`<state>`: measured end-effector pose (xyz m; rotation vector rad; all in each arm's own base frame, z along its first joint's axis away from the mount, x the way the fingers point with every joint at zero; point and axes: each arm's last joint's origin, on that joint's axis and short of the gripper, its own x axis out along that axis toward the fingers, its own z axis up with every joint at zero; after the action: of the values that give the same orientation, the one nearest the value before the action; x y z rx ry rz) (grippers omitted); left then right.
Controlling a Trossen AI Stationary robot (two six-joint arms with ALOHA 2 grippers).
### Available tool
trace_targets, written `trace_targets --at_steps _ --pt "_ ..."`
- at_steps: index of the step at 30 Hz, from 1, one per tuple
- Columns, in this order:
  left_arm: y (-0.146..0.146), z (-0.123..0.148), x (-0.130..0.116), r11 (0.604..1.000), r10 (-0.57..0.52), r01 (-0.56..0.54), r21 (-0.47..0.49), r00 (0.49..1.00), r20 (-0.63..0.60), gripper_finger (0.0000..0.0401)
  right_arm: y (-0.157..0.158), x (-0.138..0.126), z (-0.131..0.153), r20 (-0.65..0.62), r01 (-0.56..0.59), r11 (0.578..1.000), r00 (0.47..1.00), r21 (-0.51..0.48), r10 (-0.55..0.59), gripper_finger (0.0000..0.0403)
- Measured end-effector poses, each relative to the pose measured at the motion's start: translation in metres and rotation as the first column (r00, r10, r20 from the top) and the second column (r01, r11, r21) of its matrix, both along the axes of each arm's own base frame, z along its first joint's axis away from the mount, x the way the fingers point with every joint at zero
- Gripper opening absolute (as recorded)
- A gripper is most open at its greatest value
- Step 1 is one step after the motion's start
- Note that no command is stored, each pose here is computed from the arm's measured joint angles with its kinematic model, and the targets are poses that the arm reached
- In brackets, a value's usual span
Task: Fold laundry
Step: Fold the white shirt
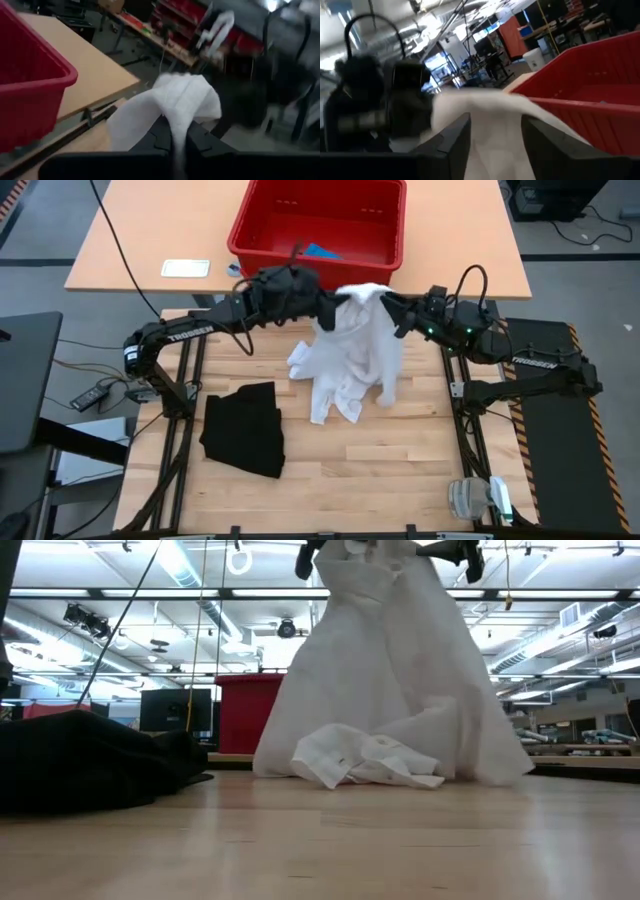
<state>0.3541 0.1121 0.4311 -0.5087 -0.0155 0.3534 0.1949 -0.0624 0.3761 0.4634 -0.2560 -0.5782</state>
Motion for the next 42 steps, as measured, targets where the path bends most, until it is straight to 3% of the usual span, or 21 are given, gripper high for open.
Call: trace_targets --at_steps 5,8,11,20,27,32,42 --pt "0.010 0.016 -0.005 0.993 0.054 -0.032 -0.110 0.979 0.198 0.0011 0.017 0.006 -0.010 -0.121 -0.112 0.994 0.986 0.000 0.112 0.0212" --pt "0.010 0.033 -0.008 0.991 0.082 -0.034 -0.129 0.920 0.384 0.0011 0.031 0.014 -0.020 -0.206 -0.140 0.990 0.969 0.005 0.138 0.0214" --pt "0.002 0.046 -0.010 0.995 0.089 -0.057 -0.078 0.854 0.513 0.0011 0.048 0.029 -0.031 -0.286 -0.162 0.987 0.947 -0.019 0.150 0.0213" --pt "-0.010 0.056 -0.012 0.978 0.211 -0.164 -0.132 0.750 0.627 0.0011 0.082 0.070 -0.051 -0.314 -0.017 0.986 0.949 -0.169 -0.038 0.0214" --pt "-0.010 0.058 -0.010 0.973 0.197 -0.043 -0.226 0.666 0.720 0.0011 0.074 0.104 -0.071 -0.293 0.014 0.970 0.952 -0.244 -0.087 0.0225" --pt "-0.015 0.063 -0.013 0.990 0.104 0.006 -0.142 0.648 0.754 0.0011 0.068 0.125 -0.083 -0.274 -0.039 0.939 0.960 -0.342 -0.061 0.0245" --pt "-0.035 0.067 -0.011 0.999 -0.040 0.014 0.042 0.668 0.743 0.0011 0.050 0.154 -0.107 -0.217 0.070 0.891 0.958 -0.448 -0.184 0.0320"
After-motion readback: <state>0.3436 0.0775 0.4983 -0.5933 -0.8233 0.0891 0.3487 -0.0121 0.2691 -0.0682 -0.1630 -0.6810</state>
